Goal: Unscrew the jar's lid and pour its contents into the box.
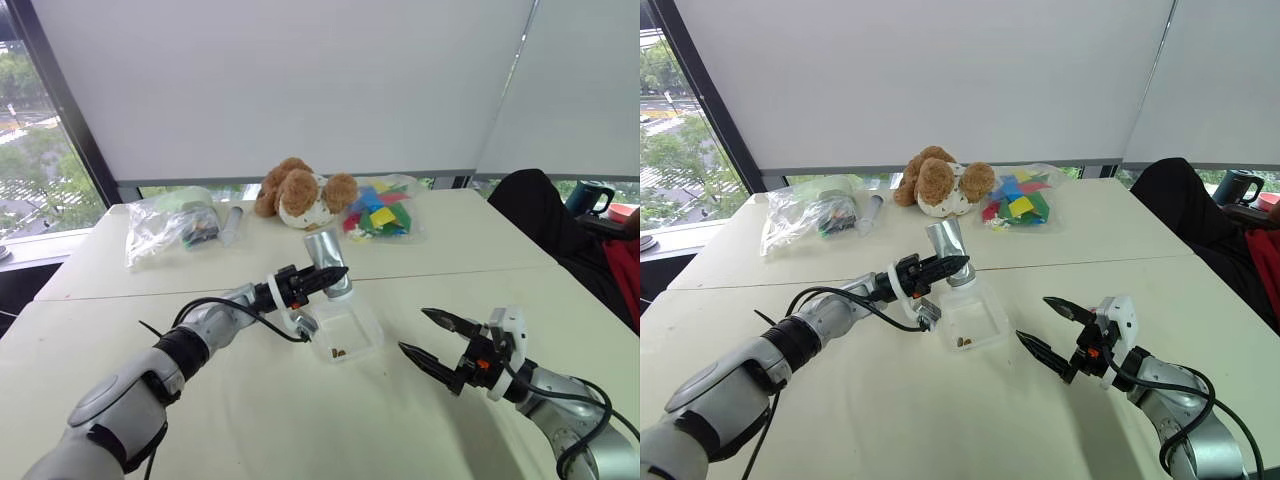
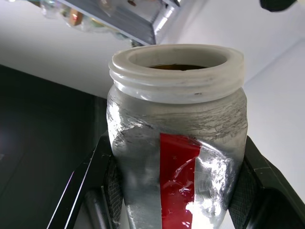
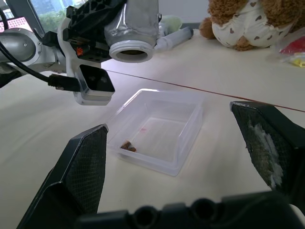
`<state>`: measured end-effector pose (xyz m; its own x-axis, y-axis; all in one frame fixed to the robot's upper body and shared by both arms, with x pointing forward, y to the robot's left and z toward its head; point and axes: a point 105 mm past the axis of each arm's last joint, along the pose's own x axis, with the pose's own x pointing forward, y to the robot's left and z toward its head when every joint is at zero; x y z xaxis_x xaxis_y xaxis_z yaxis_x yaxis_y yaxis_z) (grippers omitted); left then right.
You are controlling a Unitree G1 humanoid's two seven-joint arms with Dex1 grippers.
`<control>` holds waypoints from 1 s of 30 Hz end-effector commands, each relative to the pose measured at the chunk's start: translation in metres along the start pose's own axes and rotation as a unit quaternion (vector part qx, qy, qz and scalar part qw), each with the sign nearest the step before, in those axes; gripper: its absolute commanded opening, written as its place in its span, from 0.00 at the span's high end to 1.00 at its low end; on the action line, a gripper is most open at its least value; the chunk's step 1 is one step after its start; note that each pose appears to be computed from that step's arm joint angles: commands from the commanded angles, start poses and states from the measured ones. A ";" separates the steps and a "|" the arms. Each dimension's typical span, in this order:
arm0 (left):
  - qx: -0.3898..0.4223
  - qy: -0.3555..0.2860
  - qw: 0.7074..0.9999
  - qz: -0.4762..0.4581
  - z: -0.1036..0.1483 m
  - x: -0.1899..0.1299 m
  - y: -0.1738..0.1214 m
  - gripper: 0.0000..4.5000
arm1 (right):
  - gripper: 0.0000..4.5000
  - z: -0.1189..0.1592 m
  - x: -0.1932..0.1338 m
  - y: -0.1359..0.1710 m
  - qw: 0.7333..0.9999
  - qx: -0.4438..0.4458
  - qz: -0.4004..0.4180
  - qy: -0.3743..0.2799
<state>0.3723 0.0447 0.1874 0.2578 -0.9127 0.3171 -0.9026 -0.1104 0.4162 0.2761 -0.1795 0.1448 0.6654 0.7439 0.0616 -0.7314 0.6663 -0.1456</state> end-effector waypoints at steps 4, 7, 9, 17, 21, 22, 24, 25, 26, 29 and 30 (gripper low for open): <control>-0.232 0.086 0.969 -0.010 -0.024 -0.006 0.012 0.53 | 0.00 0.013 0.000 0.004 1.000 -0.020 0.003 -0.022; -0.361 0.138 0.922 -0.036 -0.036 -0.014 0.013 0.53 | 0.00 0.015 -0.002 0.003 0.999 -0.021 0.001 -0.024; -0.496 0.150 0.854 -0.051 -0.031 -0.024 0.017 0.53 | 0.00 0.017 -0.004 0.002 0.999 -0.023 0.000 -0.031; -0.773 0.344 0.530 -0.059 -0.041 -0.101 -0.001 0.53 | 0.00 0.023 -0.005 0.015 0.996 -0.039 0.068 -0.050; -0.814 0.418 0.403 -0.009 -0.044 -0.146 0.002 0.53 | 0.00 0.029 -0.004 0.022 0.992 -0.047 0.092 -0.069; -0.818 0.427 0.386 -0.007 -0.041 -0.157 0.005 0.53 | 0.00 0.029 -0.004 0.025 0.992 -0.048 0.098 -0.070; -0.811 0.453 0.372 0.006 -0.040 -0.178 0.011 0.53 | 0.00 0.029 -0.005 0.030 0.990 -0.050 0.109 -0.073; -0.804 0.469 0.365 0.019 -0.041 -0.189 0.015 0.53 | 0.00 0.029 -0.006 0.032 0.989 -0.050 0.114 -0.074; -0.786 0.499 0.360 0.052 -0.046 -0.207 0.019 0.53 | 0.00 0.029 -0.006 0.034 0.989 -0.050 0.119 -0.074; -0.735 0.571 0.356 0.084 -0.046 -0.251 0.026 0.53 | 0.00 0.029 -0.006 0.037 0.988 -0.051 0.127 -0.074; -0.723 0.587 0.357 0.078 -0.042 -0.261 0.027 0.53 | 0.00 0.029 -0.007 0.038 0.988 -0.051 0.128 -0.073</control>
<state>0.3023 0.2815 0.1358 0.9875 -0.0367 0.1531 0.0345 0.9993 0.0175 0.2453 -0.1620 0.1539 0.4594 0.8803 0.1184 -0.8523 0.4744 -0.2204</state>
